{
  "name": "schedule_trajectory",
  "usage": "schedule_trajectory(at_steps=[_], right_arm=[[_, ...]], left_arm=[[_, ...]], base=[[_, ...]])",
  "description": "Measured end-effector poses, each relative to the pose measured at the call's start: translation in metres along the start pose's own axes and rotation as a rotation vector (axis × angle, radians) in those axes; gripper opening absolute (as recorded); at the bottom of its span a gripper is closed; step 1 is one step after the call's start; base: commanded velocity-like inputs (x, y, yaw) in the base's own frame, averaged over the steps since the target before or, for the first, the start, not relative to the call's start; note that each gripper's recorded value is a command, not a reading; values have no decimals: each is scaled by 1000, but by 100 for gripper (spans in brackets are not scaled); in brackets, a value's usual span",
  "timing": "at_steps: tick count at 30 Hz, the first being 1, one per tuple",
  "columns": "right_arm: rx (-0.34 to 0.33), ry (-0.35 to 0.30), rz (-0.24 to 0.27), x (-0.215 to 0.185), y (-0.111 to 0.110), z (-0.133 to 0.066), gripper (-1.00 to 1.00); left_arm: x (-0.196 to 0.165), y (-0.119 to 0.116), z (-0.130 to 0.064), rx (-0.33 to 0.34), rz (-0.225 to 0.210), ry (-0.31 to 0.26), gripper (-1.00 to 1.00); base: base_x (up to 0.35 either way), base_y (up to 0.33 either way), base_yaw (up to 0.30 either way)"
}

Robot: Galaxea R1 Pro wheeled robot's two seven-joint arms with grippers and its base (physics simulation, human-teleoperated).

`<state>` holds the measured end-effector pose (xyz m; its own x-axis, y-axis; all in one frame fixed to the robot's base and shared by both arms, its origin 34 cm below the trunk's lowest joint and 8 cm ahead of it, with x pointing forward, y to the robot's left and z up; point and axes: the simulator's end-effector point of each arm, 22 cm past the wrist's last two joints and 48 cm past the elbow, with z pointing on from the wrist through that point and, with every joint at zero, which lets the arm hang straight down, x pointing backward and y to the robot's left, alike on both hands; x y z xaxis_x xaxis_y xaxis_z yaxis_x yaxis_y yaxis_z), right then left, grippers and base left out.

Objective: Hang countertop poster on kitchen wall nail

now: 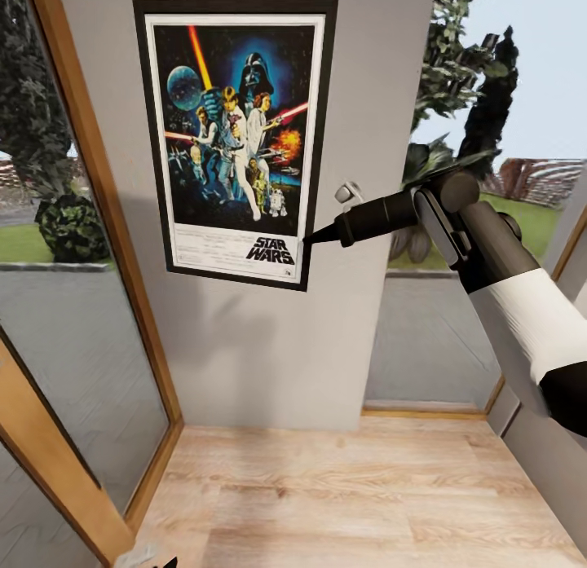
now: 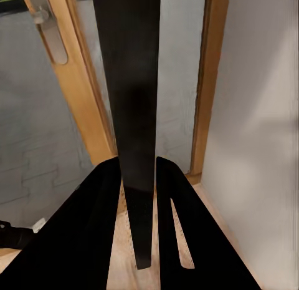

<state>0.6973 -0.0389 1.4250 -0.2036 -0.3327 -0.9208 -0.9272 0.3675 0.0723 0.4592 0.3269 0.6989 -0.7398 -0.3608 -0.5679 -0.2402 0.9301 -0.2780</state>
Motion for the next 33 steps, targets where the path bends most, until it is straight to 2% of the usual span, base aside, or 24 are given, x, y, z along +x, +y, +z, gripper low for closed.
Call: schedule_trajectory(at_steps=[22,33], right_arm=[[0,1,0,0,0,0,-100],[-1,1,0,0,0,1,-100]], left_arm=[[0,0,0,0,0,1,100],[0,0,0,-1,0,0,100]], base=[[322,0,0],[60,0,0]])
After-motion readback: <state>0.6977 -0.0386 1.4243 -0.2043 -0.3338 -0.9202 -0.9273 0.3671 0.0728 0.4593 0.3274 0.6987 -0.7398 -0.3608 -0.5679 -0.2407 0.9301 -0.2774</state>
